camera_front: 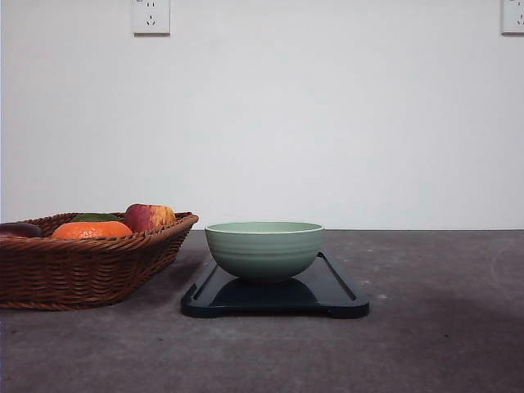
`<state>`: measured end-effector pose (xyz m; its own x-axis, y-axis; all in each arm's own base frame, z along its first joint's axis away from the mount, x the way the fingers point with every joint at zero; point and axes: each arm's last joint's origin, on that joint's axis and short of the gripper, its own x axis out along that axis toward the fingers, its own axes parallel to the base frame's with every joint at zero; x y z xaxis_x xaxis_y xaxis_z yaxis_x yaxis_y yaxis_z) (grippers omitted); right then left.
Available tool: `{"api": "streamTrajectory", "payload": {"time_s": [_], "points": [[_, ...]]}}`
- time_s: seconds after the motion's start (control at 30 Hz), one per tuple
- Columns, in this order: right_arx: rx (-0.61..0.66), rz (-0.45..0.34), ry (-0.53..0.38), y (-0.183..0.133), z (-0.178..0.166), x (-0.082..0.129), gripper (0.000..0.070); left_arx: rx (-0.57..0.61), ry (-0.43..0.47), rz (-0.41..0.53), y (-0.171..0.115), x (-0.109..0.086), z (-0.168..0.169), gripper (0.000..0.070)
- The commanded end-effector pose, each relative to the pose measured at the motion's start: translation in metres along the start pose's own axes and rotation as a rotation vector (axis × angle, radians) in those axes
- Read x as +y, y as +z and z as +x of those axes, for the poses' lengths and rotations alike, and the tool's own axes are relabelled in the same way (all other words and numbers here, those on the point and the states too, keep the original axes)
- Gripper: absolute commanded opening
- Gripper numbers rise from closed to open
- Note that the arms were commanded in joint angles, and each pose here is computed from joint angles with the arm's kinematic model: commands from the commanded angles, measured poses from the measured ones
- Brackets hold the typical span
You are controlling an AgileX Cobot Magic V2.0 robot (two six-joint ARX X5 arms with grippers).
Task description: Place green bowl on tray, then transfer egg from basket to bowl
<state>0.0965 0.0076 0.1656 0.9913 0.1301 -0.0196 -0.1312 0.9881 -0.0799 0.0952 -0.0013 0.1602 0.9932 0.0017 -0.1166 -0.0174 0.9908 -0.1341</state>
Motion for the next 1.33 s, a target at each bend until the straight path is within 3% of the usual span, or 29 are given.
{"api": "streamTrajectory", "payload": {"time_s": [0.0, 1.3], "points": [[-0.005, 0.002, -0.005, -0.0005, 0.0003, -0.0002, 0.0016, 0.007, 0.002, 0.014, -0.0049, 0.0008, 0.0017, 0.0001], [-0.005, 0.002, -0.005, -0.0005, 0.0003, -0.0002, 0.0016, 0.007, 0.002, 0.014, -0.0049, 0.0008, 0.0017, 0.0001]]}}
